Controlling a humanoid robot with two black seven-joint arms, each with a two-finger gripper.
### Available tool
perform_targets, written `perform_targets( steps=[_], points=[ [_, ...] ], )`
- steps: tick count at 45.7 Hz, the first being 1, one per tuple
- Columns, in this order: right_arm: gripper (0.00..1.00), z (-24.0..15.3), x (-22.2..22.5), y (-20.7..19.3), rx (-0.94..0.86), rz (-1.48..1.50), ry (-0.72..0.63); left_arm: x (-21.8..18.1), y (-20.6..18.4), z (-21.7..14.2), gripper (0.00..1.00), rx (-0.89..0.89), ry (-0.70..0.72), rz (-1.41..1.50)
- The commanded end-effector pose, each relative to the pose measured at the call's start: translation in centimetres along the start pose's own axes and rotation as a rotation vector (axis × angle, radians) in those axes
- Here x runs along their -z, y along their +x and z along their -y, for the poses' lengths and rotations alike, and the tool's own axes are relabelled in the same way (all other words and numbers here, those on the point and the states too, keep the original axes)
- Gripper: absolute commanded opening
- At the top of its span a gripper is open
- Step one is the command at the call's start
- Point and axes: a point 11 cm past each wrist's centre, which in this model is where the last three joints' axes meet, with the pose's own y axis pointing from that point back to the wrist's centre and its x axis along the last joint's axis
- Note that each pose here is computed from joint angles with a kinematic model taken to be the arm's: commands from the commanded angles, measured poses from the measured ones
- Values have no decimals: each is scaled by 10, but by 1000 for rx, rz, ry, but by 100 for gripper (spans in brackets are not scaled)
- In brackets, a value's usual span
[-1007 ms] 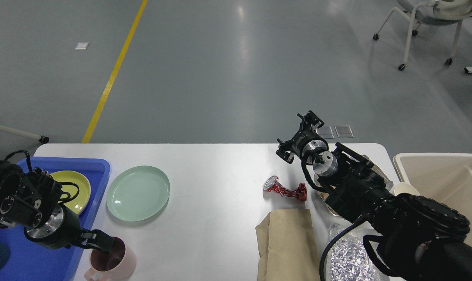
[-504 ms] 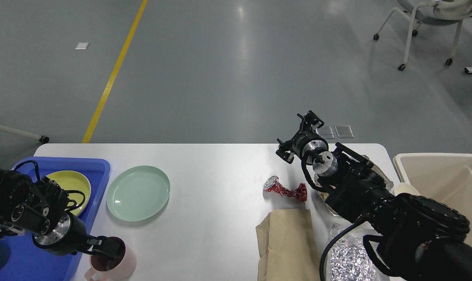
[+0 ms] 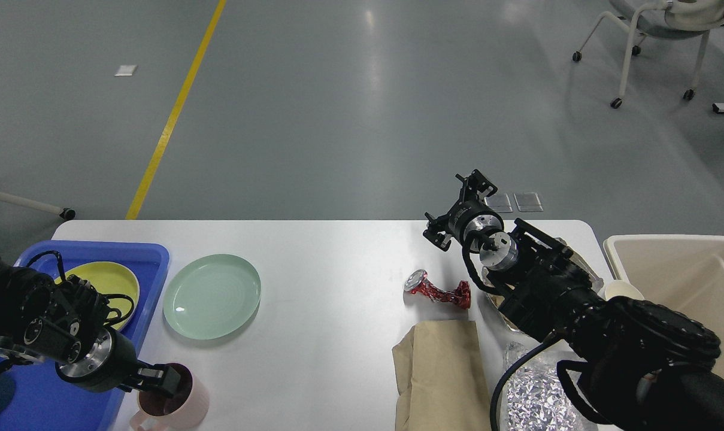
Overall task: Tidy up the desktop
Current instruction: 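Grasp the rim of the pink mug with the left gripper, then lift the pink mug up with the left gripper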
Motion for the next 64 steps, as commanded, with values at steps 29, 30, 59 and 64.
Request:
perform_targets(
  steps=[29, 30, 59, 64],
  points=[
    [100, 0, 0, 0, 0, 0, 0, 3, -3, -1, 0, 17, 5, -8],
    [100, 0, 0, 0, 0, 0, 0, 2, -3, -1, 0, 19, 5, -6],
    [100, 0, 0, 0, 0, 0, 0, -13, 50, -139, 0, 110, -81, -137],
    [100, 0, 0, 0, 0, 0, 0, -14, 57, -186, 0, 121, -96, -164]
  ],
)
